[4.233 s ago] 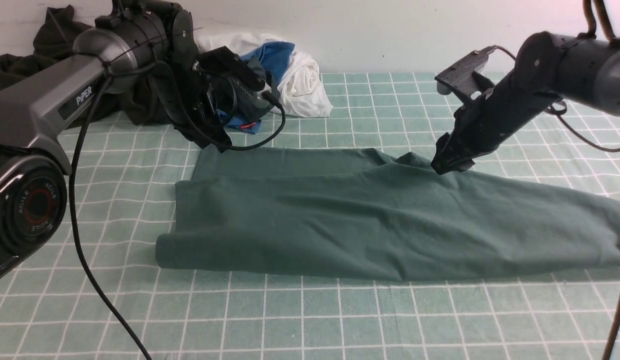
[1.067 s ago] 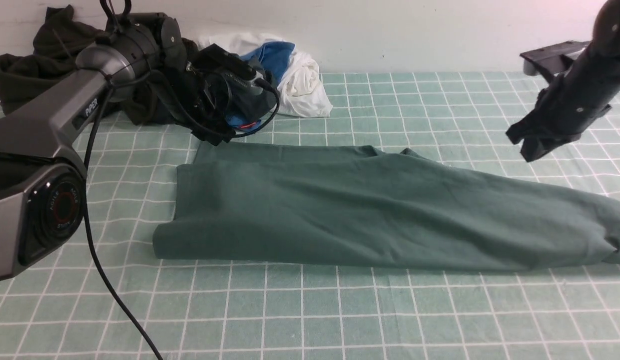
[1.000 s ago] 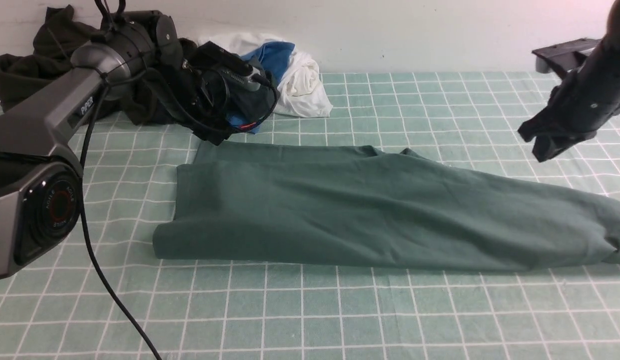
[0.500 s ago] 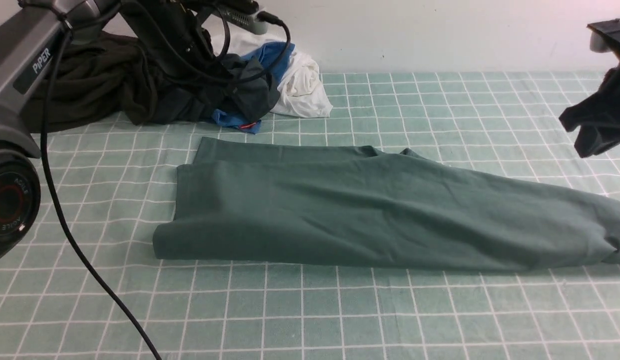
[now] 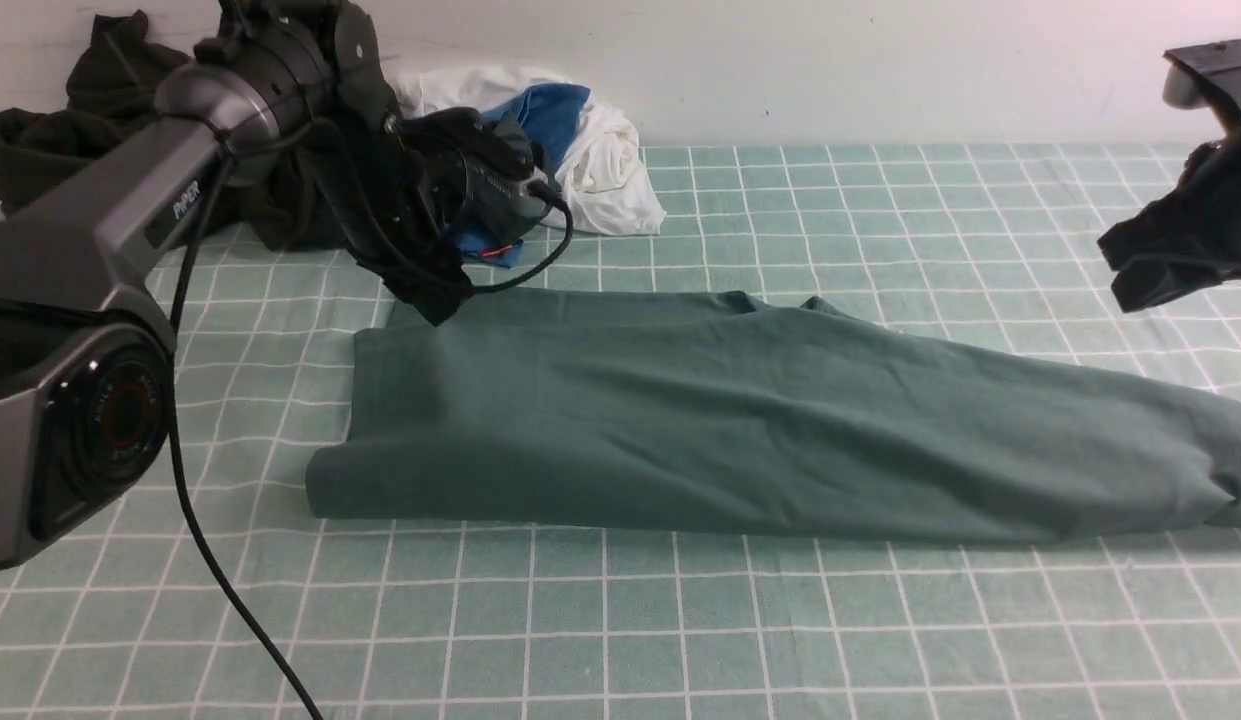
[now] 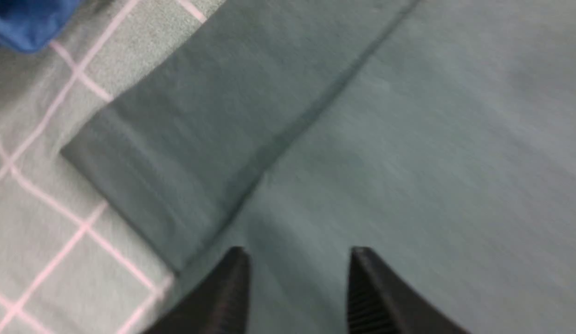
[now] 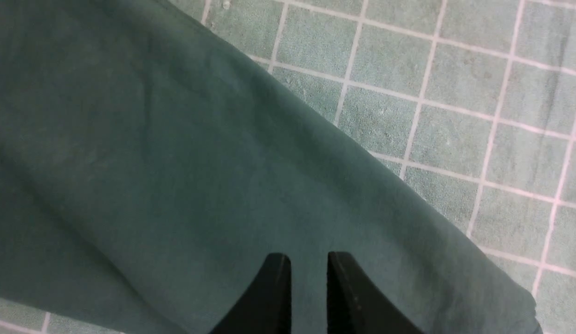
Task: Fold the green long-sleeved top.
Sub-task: Use the right arm to clamp the right edge of the fabric
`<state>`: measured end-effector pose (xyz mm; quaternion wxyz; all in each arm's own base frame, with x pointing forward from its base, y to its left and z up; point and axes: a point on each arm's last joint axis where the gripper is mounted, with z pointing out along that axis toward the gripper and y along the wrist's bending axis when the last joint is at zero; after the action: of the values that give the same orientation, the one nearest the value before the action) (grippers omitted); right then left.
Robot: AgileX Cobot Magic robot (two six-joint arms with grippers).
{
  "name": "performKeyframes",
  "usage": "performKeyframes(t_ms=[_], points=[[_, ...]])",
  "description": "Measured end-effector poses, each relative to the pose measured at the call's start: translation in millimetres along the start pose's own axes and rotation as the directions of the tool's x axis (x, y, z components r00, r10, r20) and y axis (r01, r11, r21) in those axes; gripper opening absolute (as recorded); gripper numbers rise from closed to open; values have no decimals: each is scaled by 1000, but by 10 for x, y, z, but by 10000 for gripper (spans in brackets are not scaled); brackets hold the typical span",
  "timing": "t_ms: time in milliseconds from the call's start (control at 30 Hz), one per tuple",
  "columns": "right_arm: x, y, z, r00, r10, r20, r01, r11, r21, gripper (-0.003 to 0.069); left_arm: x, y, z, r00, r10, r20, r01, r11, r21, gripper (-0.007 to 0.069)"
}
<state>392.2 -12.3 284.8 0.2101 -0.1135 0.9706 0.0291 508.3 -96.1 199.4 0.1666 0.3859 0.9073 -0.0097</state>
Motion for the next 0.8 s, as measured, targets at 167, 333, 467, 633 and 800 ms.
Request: performKeyframes(t_ms=[167, 333, 467, 633, 800], points=[[2, -15, 135, 1000, -5, -21, 5, 1000, -9, 116, 12, 30, 285, 1000, -27, 13, 27, 1000, -12, 486], [8, -27, 241, 999, -2, -40, 2, 1000, -15, 116, 32, 40, 407, 999, -50, 12, 50, 999, -5, 527], [13, -27, 283, 999, 2, -49, -3, 1000, -22, 116, 32, 34, 407, 998, -54, 10, 54, 999, 3, 456], [8, -11, 289, 999, -23, -49, 21, 999, -35, 116, 28, 16, 417, 998, -61, 11, 61, 998, 20, 184], [-99, 185, 250, 989, -146, -25, 145, 988, -54, 116, 24, 9, 415, 998, -62, 12, 62, 998, 24, 16]])
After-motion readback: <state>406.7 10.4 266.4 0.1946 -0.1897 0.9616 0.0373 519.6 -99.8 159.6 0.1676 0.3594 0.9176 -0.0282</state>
